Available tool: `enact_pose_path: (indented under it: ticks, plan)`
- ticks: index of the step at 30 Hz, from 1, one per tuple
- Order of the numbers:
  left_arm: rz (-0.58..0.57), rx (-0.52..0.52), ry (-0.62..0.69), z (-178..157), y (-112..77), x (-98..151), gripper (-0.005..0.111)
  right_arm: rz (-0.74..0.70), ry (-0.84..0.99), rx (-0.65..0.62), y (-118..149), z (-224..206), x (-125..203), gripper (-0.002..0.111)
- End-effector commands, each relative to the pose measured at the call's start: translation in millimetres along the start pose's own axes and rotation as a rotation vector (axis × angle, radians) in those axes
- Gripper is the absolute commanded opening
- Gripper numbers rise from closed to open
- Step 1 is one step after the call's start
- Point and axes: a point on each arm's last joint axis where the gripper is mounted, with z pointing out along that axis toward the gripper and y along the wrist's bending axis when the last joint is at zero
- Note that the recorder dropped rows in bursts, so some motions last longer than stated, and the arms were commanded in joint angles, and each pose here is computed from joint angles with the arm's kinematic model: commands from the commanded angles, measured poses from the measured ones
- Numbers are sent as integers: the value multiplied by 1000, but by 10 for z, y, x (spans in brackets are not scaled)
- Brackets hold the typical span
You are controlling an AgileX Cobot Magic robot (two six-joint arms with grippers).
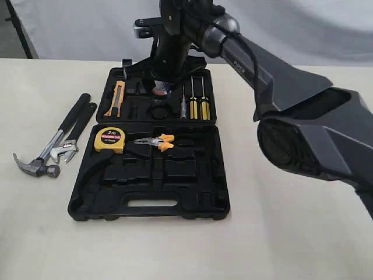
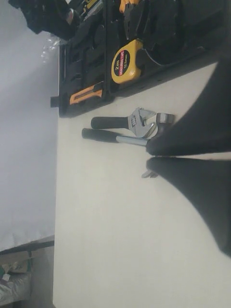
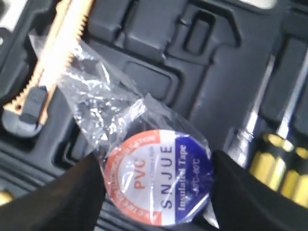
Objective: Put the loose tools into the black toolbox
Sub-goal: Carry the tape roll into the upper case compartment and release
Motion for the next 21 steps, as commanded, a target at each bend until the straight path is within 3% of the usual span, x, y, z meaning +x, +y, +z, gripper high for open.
enact_pose_path:
  ticks: [1, 21]
  plan:
    - [-22, 14, -7, -8, -3, 15, 1, 7, 13, -31, 16, 159, 27, 0]
    - [-22, 14, -7, -8, -3, 15, 1, -2, 39, -53, 31, 270, 74, 0]
